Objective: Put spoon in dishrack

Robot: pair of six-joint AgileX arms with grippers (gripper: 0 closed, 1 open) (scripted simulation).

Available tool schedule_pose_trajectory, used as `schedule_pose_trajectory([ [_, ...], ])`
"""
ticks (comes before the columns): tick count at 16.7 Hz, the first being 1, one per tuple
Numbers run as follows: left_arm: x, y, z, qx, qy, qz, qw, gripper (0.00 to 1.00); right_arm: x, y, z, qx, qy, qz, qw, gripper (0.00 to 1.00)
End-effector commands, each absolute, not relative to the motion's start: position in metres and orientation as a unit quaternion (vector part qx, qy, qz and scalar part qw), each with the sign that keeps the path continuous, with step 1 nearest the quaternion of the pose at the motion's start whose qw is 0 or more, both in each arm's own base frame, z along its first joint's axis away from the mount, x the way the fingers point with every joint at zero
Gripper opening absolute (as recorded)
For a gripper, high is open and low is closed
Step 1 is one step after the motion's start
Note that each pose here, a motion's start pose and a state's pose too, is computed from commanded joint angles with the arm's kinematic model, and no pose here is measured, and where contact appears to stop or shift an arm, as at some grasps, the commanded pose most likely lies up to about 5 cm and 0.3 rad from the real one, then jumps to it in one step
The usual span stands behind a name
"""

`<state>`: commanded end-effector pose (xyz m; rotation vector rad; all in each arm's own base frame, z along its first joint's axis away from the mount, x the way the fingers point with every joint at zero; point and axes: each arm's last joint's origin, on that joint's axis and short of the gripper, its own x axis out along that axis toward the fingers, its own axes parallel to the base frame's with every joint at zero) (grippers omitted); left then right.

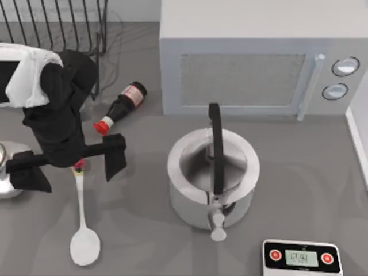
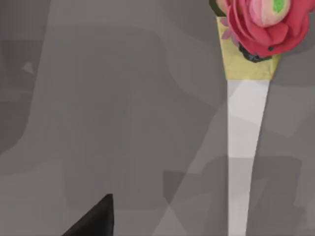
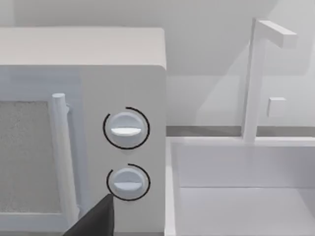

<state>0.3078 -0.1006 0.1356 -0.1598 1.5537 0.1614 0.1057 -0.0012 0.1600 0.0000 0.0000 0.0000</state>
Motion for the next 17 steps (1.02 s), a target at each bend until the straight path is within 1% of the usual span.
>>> schedule_pose_trajectory([
  [2,0.307,-0.100,0.112,-0.072,0.699,0.072,0.708,1.00,0.106,-0.001,0.160,0.000,0.000,0.000,1.000,1.00],
  [4,0.305,-0.100,0.096,-0.071,0.701,0.073,0.706,1.00,0.106,-0.001,0.160,0.000,0.000,0.000,1.000,1.00],
  [9,0.304,-0.100,0.092,-0.071,0.702,0.074,0.705,1.00,0.106,-0.001,0.160,0.000,0.000,0.000,1.000,1.00],
  [17,0.304,-0.100,0.092,-0.071,0.702,0.074,0.705,0.40,0.106,-0.001,0.160,0.000,0.000,0.000,1.000,1.00],
])
